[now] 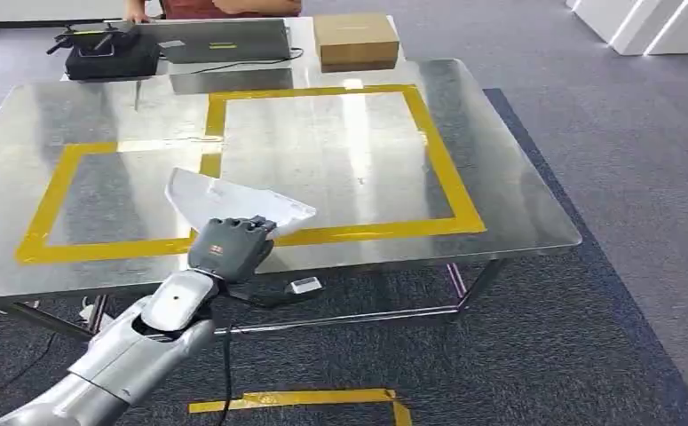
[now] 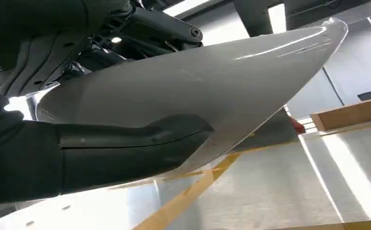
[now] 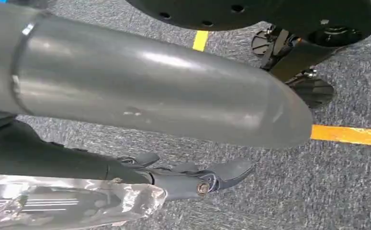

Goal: Take the parts from the cabinet and place them on the table.

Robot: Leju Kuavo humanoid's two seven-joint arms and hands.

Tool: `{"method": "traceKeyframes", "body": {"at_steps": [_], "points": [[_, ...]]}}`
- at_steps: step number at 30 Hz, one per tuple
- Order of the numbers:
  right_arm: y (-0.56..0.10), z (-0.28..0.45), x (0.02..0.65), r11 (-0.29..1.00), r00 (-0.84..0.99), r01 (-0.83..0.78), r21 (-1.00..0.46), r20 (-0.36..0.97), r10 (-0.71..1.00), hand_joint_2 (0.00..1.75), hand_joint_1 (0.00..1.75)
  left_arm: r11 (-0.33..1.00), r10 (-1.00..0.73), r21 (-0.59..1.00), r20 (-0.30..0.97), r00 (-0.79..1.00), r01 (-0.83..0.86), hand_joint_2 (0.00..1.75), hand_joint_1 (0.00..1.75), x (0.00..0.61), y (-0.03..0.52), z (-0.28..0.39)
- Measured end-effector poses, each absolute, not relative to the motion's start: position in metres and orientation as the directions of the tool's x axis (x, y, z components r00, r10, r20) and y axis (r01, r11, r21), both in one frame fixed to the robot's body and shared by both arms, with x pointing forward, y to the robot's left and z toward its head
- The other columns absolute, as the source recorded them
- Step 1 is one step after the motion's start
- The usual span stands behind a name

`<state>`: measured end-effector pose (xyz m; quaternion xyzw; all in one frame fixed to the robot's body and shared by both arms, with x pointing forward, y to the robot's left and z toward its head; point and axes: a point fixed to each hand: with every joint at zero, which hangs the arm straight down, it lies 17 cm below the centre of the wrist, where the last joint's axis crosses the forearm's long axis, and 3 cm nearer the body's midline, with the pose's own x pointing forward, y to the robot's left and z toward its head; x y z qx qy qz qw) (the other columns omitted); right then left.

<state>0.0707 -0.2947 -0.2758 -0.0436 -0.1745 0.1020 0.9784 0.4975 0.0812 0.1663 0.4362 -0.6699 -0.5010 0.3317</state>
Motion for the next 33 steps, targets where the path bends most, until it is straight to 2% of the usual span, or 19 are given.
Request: {"method": "traceKeyframes", "body": {"at_steps": [23, 33], "points": [[-0.288, -0.274, 0.081, 0.974, 0.909, -0.201, -0.108, 0.349, 0.227, 0.0, 0.0, 0.148, -0.91, 0.965, 0.047, -0.412, -0.217, 1.75, 1.75, 0.511, 0.056, 0.176], [-0.291, -0.276, 0.077, 0.972, 0.916, -0.206, -0.109, 0.328, 0.231, 0.0, 0.0, 0.054, -0.936, 0.979, -0.018, -0.351, -0.197, 1.75, 1.75, 0.517, 0.075, 0.156]]}}
